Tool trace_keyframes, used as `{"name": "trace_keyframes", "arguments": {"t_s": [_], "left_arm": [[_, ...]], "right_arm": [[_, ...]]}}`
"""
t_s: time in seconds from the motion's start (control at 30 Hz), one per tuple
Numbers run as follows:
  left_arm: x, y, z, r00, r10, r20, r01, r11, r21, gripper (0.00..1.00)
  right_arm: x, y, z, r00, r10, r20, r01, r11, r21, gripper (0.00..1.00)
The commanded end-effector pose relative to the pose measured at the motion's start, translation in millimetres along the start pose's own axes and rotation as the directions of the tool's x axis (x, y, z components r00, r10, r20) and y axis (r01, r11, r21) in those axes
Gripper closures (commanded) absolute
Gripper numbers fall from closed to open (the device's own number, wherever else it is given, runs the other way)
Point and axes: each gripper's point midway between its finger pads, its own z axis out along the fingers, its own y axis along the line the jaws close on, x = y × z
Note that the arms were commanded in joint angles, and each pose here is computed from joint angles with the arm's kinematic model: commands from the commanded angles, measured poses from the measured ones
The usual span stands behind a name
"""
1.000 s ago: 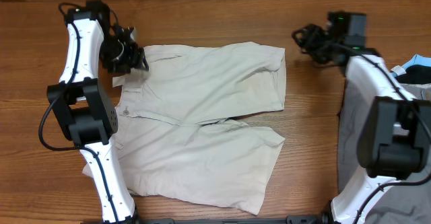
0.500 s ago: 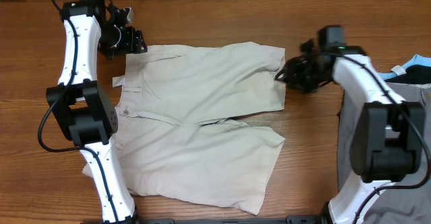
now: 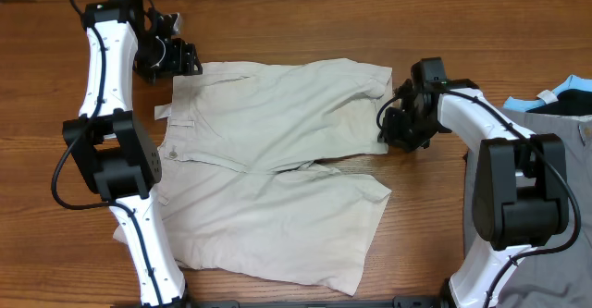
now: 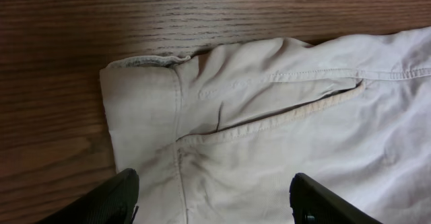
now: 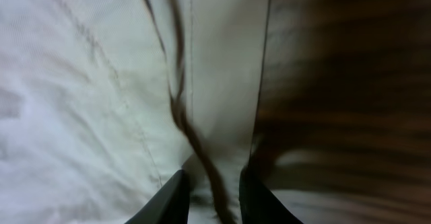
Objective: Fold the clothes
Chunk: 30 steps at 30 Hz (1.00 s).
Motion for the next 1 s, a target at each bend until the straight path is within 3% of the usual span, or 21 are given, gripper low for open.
{"name": "trace_keyframes", "arguments": {"t_s": [0.0,0.27,0.43,0.5,0.83,0.97], "left_arm": [[-6.6,-0.7,-7.2,1.000,0.014,0.026,-0.014,1.000,0.002,0.25],[-6.1,10.9,-8.0,1.000,0.012,0.022,-0.010,0.998,-0.056,0.26],[-8.0,11.5,-8.1,0.999,0.014,0.030,-0.013,0.998,-0.059,0.24],[-8.1,11.6,-8.1,0.999,0.015,0.030,-0.013,0.998,-0.060,0.24],[-6.2,11.3,-8.0,1.000,0.011,0.023,-0.009,0.998,-0.058,0.23],[-6.5,11.3,-8.0,1.000,0.007,0.024,-0.006,0.998,-0.058,0.23]], "right_arm": [[10.8,16.5,0.7,0.997,-0.068,-0.039,0.064,0.993,-0.098,0.71],[6.8,24.3,-20.2,0.995,-0.103,0.016,0.104,0.989,-0.104,0.61],[15.7,22.2,-16.8,0.995,-0.098,-0.019,0.095,0.990,-0.100,0.78],[21.0,22.6,-13.2,0.994,-0.101,-0.036,0.097,0.991,-0.097,0.96],[47.9,-39.7,-38.1,0.989,0.063,-0.134,-0.034,0.977,0.210,0.96],[50.4,-43.0,-41.9,0.988,0.067,-0.137,-0.034,0.972,0.233,0.96]]}}
